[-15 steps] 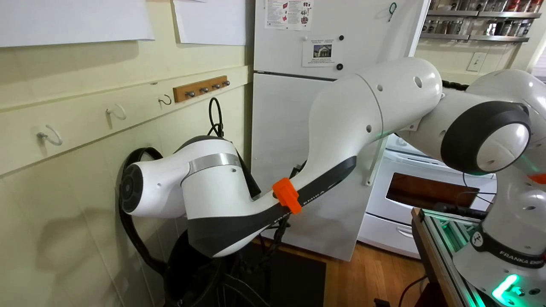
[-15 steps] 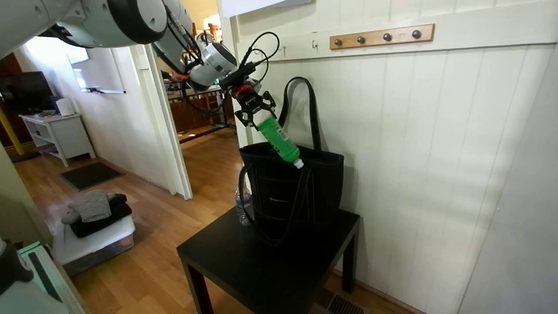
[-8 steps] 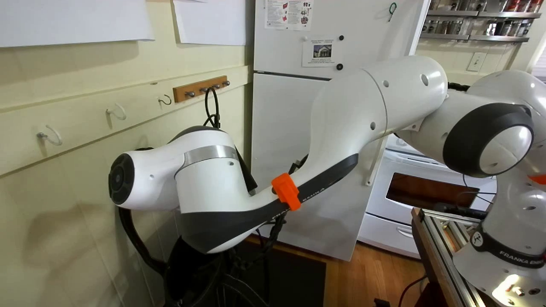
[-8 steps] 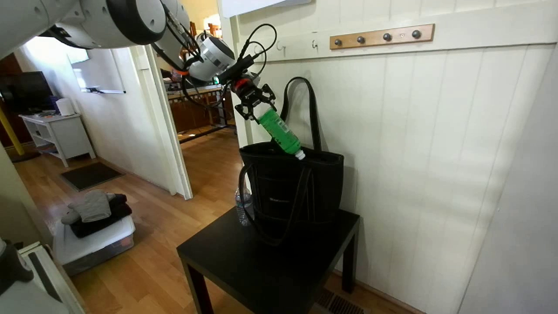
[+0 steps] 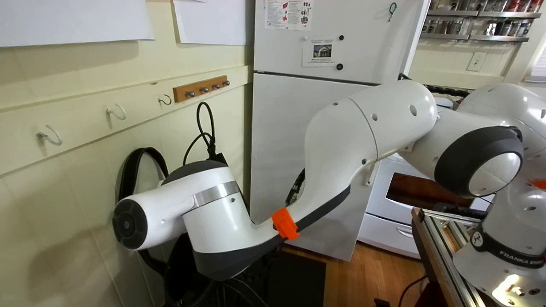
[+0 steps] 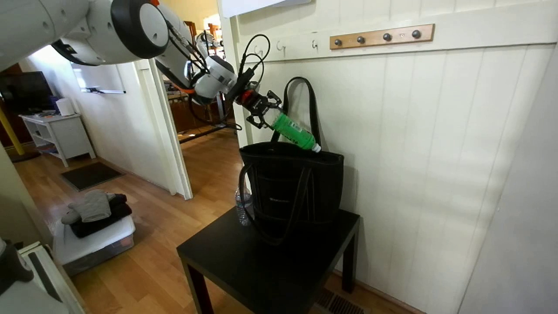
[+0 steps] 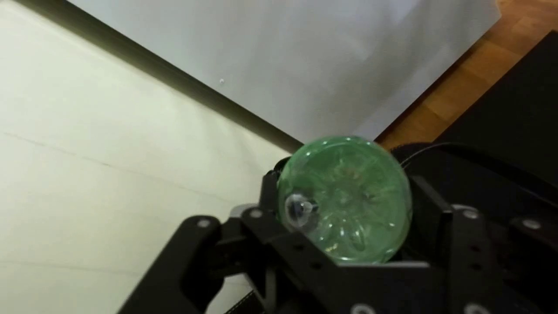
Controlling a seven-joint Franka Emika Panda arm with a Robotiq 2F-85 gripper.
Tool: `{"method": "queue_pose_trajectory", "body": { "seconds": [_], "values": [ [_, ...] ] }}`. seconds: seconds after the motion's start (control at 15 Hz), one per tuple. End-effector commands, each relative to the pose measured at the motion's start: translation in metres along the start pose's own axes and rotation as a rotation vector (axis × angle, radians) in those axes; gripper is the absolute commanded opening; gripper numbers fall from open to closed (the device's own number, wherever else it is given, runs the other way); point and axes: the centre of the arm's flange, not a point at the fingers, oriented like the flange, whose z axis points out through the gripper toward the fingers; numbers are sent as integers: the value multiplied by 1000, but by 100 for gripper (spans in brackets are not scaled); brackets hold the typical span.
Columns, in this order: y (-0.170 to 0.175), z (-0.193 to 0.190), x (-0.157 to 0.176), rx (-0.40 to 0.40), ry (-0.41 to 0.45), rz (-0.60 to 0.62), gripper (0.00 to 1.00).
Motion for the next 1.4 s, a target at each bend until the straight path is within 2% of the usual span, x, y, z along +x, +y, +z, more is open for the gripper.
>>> {"method": "queue_pose_trajectory", "body": {
  "seconds": [0.0,0.2,0.47,1.33],
  "values": [
    [-6,5,17,-71,109,42,48],
    [-8,9,20,-118,173,70,48],
    [-13,17,21,-132,198,92,48],
    [-28,33,25,-122,169,156,48]
  ]
}}
